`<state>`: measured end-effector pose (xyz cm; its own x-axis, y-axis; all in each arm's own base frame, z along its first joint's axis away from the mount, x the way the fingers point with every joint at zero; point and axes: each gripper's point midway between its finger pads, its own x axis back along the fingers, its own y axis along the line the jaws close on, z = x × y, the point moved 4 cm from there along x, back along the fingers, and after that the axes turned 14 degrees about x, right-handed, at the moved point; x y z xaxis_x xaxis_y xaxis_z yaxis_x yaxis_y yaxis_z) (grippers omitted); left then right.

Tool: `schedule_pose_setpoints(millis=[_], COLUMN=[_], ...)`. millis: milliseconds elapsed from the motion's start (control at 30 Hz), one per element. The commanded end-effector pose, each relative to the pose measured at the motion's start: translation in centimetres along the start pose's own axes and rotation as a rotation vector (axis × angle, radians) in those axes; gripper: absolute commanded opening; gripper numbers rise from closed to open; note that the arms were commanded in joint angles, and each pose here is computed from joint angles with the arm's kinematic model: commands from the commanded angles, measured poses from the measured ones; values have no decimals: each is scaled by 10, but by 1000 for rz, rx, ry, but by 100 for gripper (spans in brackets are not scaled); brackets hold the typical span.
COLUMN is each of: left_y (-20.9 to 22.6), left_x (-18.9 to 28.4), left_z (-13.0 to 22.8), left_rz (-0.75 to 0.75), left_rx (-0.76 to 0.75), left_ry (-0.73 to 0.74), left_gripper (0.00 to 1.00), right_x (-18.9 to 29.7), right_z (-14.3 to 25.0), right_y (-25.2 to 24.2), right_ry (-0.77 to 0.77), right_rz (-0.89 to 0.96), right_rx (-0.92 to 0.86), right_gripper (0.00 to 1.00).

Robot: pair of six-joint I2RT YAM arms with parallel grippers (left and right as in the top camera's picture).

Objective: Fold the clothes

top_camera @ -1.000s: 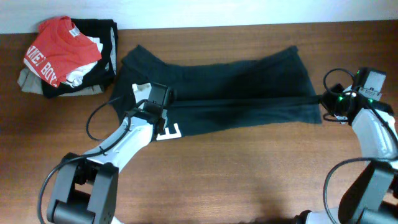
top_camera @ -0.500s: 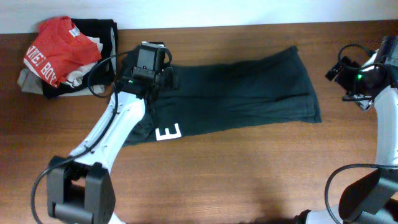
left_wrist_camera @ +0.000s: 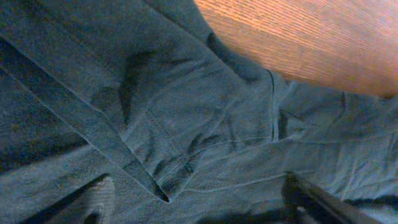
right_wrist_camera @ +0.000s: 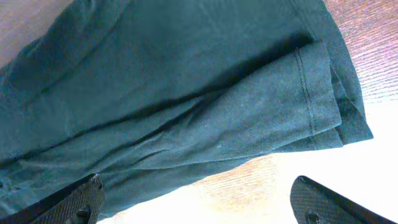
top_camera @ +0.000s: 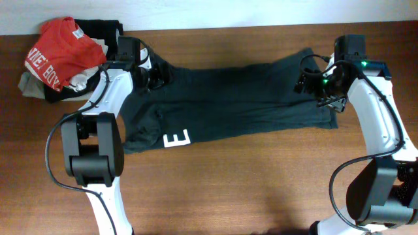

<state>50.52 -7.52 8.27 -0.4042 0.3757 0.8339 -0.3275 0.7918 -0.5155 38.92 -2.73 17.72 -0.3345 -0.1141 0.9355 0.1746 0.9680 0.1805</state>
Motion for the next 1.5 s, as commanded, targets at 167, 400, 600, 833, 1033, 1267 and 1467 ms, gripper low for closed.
schedule_pose_setpoints(millis=[167,400,600,833,1033,1267,1467], left_y=[17,14,10,14,6,-9,-21], left_x=[-28,-32,-33,-46,-42,-23,8], left_z=[6,-2,-8,-10,-22,-30,-28], left_rz=[-38,-15,5,13,38,27,13], left_rx=[127,112,99,95,74,15,-27], left_ry=[42,8,-19,-29,-62,-52,-35], left_gripper=[82,82,82,68,14,0,1], right_x=[-1,-1,-1,-1,-1,4,-2], right_z=[6,6,6,9,-11,-48,-94], right_y=[-3,-4,-5,-7,-6,9,13], right_ry=[33,32,34,45,-48,-231,-411], right_rz=[38,41,53,65,56,-27,-21], right_rx=[12,12,12,10,20,156,246], right_gripper=[99,99,99,99,99,99,99])
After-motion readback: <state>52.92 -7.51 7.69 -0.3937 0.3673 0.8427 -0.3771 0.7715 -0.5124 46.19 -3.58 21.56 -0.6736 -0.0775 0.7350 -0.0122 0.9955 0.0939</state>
